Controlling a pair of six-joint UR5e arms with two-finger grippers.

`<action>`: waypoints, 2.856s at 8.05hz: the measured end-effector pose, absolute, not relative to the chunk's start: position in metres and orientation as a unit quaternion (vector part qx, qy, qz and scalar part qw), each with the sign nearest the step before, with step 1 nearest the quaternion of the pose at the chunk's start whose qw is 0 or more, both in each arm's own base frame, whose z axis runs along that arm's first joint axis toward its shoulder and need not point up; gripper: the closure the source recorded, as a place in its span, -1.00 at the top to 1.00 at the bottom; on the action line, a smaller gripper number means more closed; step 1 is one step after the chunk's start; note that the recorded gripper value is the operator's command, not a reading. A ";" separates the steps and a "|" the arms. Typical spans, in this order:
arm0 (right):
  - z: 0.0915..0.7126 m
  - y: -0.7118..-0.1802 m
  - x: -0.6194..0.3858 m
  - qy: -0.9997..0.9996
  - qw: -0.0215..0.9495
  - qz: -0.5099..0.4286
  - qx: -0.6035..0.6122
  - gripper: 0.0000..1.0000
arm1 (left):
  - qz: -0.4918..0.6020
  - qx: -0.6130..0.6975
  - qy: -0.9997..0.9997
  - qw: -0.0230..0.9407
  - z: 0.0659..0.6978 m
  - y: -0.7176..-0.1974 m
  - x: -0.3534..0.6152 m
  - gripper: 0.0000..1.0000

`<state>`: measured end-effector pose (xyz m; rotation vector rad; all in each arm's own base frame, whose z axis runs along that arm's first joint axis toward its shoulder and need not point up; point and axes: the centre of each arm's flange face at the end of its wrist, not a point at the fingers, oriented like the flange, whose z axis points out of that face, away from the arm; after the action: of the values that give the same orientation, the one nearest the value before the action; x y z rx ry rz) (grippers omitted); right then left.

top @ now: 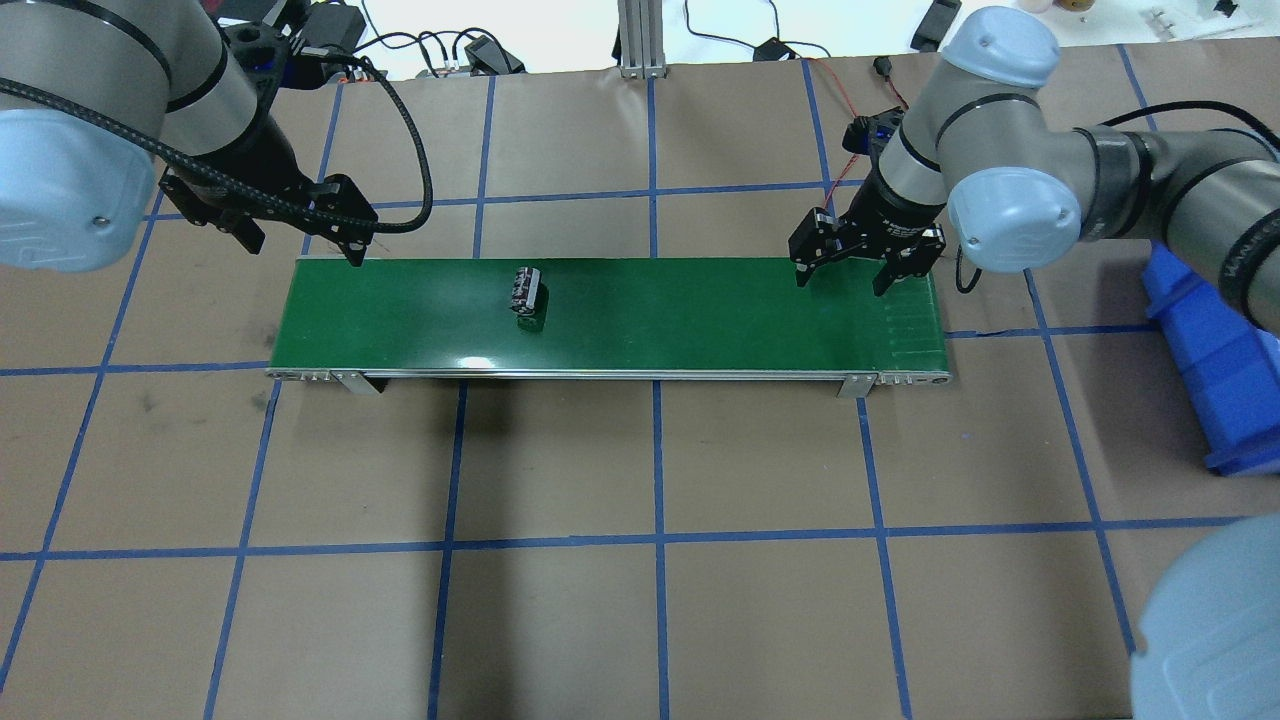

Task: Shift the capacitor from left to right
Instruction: 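Hold the right gripper open above the belt as the capacitor rides toward it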

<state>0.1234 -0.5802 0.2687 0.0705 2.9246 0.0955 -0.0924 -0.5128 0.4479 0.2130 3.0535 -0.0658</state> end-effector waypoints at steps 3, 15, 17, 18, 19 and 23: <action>0.262 -0.581 0.094 0.986 0.167 0.027 0.002 1.00 | -0.022 0.070 0.996 0.041 0.448 -0.512 -0.093 1.00; 0.262 -0.582 0.090 0.987 0.162 0.026 0.000 1.00 | -0.016 0.073 0.997 0.038 0.439 -0.518 -0.093 1.00; 0.261 -0.583 0.090 0.986 0.166 0.026 0.002 1.00 | -0.013 0.074 0.996 0.039 0.437 -0.517 -0.092 1.00; 0.261 -0.583 0.091 0.985 0.168 0.027 0.004 1.00 | -0.010 0.074 0.996 0.038 0.433 -0.516 -0.091 1.00; 0.261 -0.582 0.091 0.985 0.169 0.027 0.005 1.00 | -0.007 0.074 0.997 0.037 0.430 -0.514 -0.091 1.00; 0.257 -0.582 0.091 0.985 0.171 0.032 0.007 1.00 | -0.005 0.074 0.997 0.036 0.427 -0.512 -0.091 1.00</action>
<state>0.0913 -0.5822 0.2573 0.0189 2.7969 0.0904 -0.0915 -0.5121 0.4268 0.2279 3.0611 -0.0150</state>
